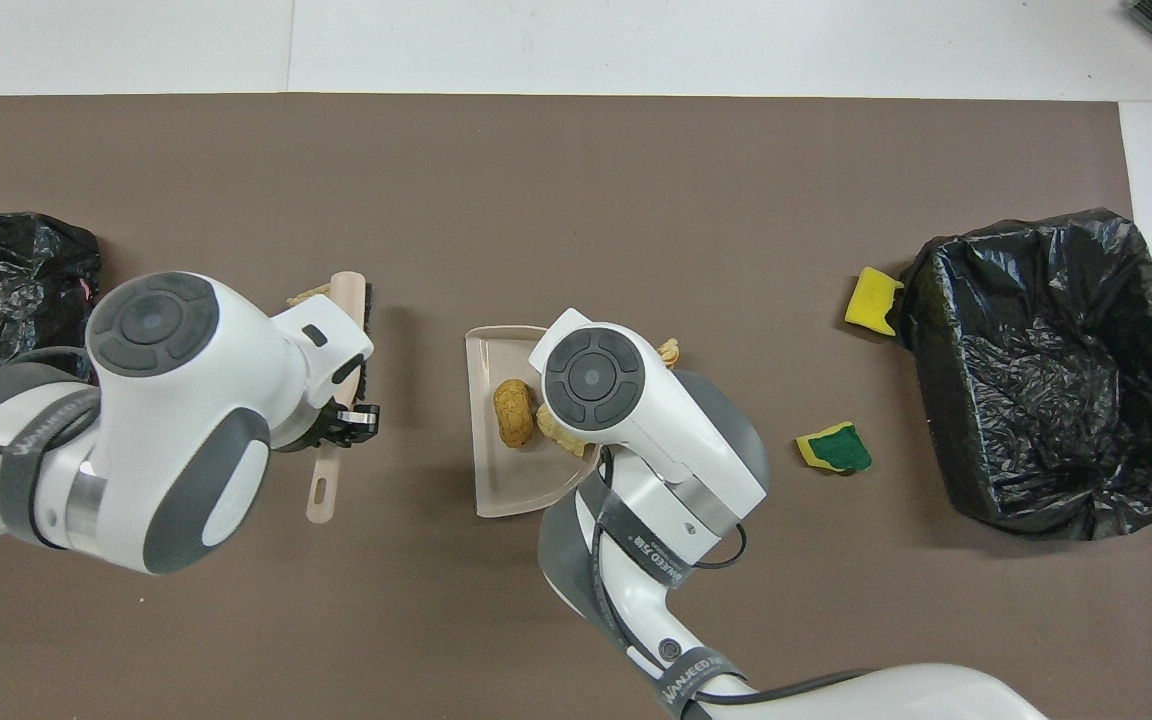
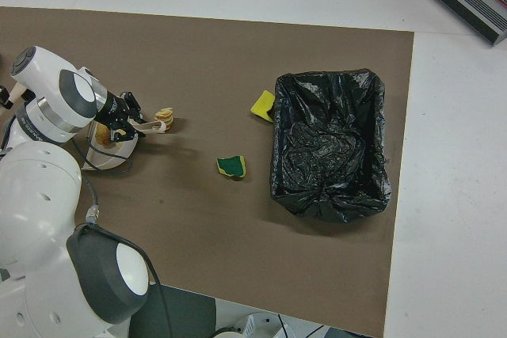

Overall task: Sweep and dump trash in bin
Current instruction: 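Sweep more trash into the dustpan with the left gripper's brush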

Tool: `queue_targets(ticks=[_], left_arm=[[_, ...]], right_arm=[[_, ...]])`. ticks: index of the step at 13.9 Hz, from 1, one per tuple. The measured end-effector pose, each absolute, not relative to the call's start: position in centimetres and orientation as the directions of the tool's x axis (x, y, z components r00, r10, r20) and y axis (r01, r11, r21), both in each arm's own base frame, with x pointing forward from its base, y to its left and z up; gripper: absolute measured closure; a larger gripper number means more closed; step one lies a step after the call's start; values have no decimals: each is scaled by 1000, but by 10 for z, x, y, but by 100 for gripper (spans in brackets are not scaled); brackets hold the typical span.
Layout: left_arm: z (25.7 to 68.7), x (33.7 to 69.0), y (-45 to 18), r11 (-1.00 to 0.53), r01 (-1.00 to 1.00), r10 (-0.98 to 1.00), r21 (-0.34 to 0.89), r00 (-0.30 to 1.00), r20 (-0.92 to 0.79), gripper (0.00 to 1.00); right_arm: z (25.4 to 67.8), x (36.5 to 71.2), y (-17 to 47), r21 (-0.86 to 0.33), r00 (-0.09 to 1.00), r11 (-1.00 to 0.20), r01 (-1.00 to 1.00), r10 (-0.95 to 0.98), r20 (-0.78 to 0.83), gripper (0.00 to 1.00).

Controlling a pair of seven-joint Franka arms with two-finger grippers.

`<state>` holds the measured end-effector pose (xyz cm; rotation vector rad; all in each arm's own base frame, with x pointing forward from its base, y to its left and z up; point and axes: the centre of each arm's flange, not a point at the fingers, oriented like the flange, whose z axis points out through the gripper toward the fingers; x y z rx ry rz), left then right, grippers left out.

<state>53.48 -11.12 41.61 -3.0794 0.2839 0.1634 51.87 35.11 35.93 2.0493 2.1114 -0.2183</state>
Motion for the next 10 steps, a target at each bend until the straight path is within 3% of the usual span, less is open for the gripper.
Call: queue_targets(ticks=[4, 10], left_arm=[[381, 561, -71, -959, -278, -273, -53, 958, -85, 74], [364, 558, -95, -940, -338, -333, -40, 937, -105, 74]], right_arm=[[364, 501, 363, 46, 84, -74, 996, 955, -286, 69], [361, 496, 366, 68, 137, -123, 990, 951, -278, 69]])
